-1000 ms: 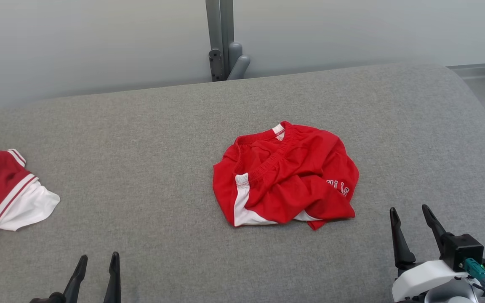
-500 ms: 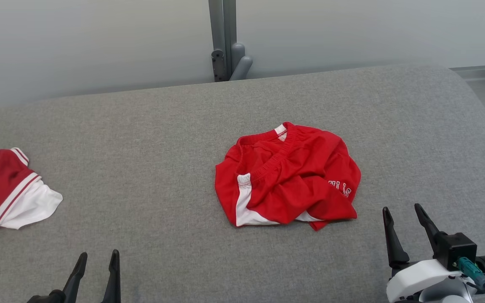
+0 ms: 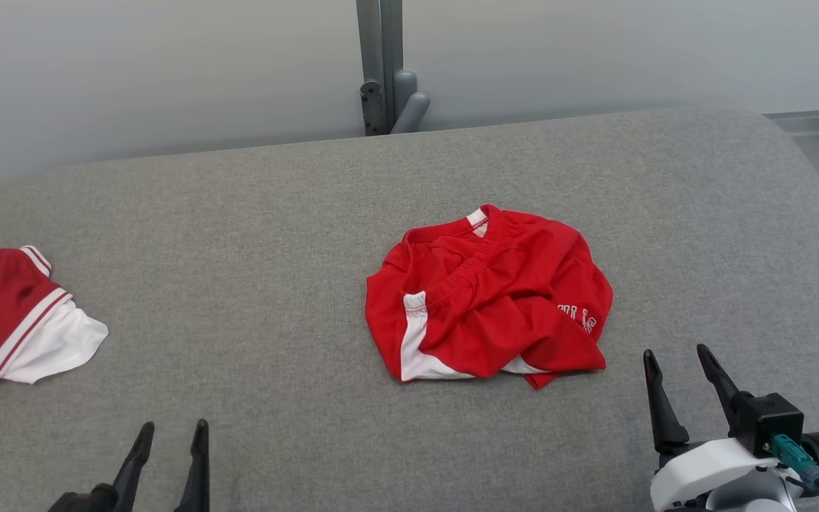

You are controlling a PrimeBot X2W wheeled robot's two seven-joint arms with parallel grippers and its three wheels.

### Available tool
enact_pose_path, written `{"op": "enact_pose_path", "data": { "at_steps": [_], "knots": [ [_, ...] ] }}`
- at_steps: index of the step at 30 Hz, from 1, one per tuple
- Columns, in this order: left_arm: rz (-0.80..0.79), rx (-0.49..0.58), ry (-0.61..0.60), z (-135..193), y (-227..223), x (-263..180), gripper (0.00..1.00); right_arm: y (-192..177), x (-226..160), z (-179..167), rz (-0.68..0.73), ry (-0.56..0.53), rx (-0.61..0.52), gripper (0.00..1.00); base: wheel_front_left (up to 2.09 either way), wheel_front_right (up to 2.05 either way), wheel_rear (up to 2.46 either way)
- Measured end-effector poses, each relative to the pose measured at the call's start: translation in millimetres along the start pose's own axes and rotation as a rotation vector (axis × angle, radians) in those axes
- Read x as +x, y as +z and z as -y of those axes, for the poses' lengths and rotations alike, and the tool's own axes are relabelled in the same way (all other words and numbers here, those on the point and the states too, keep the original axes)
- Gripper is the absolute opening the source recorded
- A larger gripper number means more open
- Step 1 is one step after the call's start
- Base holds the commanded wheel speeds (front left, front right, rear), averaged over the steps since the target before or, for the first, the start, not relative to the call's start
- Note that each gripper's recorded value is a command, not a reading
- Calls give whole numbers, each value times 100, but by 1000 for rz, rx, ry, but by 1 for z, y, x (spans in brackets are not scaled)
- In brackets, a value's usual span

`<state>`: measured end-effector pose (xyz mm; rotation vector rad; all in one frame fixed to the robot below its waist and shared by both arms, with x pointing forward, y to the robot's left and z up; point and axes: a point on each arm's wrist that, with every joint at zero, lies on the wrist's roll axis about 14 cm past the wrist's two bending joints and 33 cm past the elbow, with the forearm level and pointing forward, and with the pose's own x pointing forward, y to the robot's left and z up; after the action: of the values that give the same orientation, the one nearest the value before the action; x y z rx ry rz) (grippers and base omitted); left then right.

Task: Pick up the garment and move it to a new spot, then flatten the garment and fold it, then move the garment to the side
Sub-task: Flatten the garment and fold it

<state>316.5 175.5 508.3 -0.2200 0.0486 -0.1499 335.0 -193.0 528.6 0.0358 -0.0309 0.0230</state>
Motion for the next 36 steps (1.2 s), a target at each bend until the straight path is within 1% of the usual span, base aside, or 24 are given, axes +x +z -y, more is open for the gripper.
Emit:
{"op": "enact_pose_path", "data": {
  "at_steps": [3, 9, 12, 14, 16, 22, 28, 30, 33, 36],
  "knots": [
    [-5, 24, -44, 9, 0, 4, 100, -1, 1, 0, -2, 1, 1, 100, 0, 0, 0],
    [13, 147, -251, 48, 17, 35, 100, 2, 6, -5, 7, 15, 1, 100, 0, 0, 0],
    [-36, 210, -378, 79, 19, 55, 100, 4, 7, -3, 11, 8, 9, 100, 0, 0, 0],
    [-79, 230, -461, 103, 19, 66, 100, 3, 7, -2, 9, 5, 16, 100, 0, 0, 0],
    [-128, 281, -532, 121, 17, 77, 100, -1, 7, -2, -2, 3, 24, 100, 0, 0, 0],
    [-247, 401, -674, 161, 6, 110, 100, -6, 12, 3, -18, -15, 37, 100, 0, 0, 0],
    [-383, 511, -774, 178, -31, 123, 100, -8, 15, 17, -25, -56, 38, 100, 0, 0, 0],
    [-412, 516, -798, 182, -41, 125, 100, -9, 12, 23, -30, -76, 38, 100, 0, 0, 0],
    [-415, 521, -815, 183, -45, 134, 100, -13, 8, 34, -43, -111, 37, 100, 0, 0, 0],
    [-446, 532, -839, 184, -58, 132, 100, -17, 4, 38, -58, -125, 36, 100, 0, 0, 0]
  ]
}}
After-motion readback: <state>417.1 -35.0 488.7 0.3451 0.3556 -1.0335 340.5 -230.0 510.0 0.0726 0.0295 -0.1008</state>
